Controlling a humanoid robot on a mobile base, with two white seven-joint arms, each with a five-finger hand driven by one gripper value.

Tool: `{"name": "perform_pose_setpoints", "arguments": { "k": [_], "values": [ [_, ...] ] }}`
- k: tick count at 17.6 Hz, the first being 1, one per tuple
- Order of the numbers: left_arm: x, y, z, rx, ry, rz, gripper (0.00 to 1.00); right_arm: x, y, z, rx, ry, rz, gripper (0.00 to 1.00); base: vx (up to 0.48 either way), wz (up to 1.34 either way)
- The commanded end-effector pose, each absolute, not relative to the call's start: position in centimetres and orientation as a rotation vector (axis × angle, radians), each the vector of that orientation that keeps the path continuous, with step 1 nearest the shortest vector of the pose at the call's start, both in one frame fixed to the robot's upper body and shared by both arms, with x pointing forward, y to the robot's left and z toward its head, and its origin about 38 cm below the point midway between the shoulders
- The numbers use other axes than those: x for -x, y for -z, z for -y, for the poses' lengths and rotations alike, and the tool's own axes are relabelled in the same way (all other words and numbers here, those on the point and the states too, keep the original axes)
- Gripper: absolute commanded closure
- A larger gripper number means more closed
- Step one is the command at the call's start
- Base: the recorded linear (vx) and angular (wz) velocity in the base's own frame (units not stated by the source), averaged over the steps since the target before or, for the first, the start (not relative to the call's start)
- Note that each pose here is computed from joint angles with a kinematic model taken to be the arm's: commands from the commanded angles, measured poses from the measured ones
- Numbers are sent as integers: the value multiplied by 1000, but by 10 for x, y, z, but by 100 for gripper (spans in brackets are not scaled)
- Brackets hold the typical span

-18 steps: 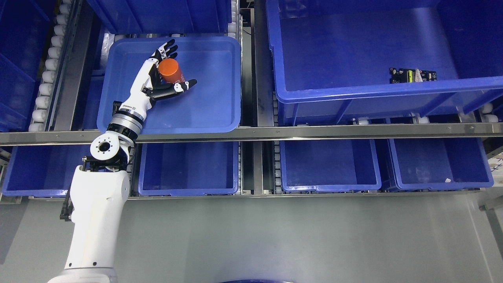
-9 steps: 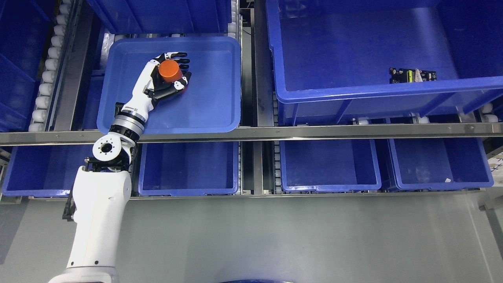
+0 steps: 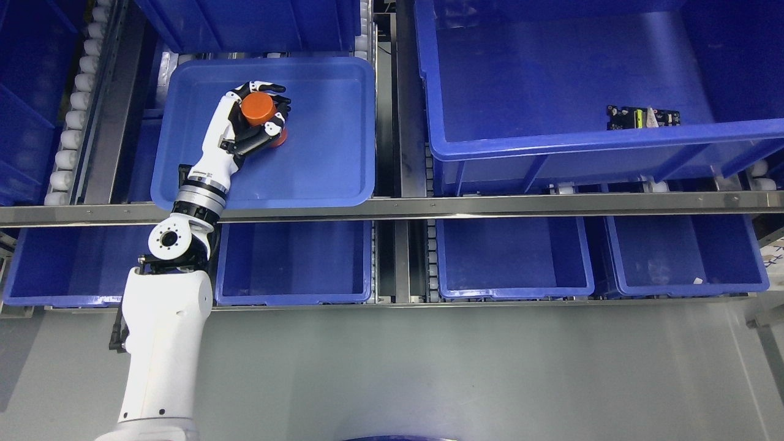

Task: Grab orange capacitor from left shelf to right desk
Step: 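Lift the capacitor out of the bin with the left hand, then hold the capacitor in the left hand while turning toward the steel table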

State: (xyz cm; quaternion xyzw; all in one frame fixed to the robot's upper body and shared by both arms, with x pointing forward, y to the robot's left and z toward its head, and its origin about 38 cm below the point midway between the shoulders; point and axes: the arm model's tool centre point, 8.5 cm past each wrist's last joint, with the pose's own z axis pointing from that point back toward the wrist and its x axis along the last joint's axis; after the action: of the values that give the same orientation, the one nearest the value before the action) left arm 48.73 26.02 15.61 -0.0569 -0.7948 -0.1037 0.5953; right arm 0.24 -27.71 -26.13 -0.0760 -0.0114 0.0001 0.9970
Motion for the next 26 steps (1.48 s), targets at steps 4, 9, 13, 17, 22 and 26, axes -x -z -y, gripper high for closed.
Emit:
{"name": "perform_pose_setpoints", "arguments": {
  "k": [4, 9, 13, 17, 22, 26],
  "values": [
    [-460, -234, -258, 162, 200, 2159, 99, 6, 260, 288, 169, 4, 18, 0, 0, 0],
    [-416, -246, -244, 157, 239, 2320, 98, 6, 260, 288, 169, 4, 18, 0, 0, 0],
    [-384, -231, -240, 111, 91, 2444, 99, 5, 260, 288, 169, 4, 19, 0, -5, 0],
    [-345, -195, -233, 130, 99, 2437, 98, 6, 260, 288, 169, 4, 18, 0, -45, 6],
    [-310, -160, -230, 140, 91, 2413, 98, 6, 260, 288, 169, 4, 18, 0, -108, 26],
    [-292, -140, -232, 135, 97, 2357, 98, 6, 260, 288, 169, 4, 18, 0, -160, 101]
  ]
}}
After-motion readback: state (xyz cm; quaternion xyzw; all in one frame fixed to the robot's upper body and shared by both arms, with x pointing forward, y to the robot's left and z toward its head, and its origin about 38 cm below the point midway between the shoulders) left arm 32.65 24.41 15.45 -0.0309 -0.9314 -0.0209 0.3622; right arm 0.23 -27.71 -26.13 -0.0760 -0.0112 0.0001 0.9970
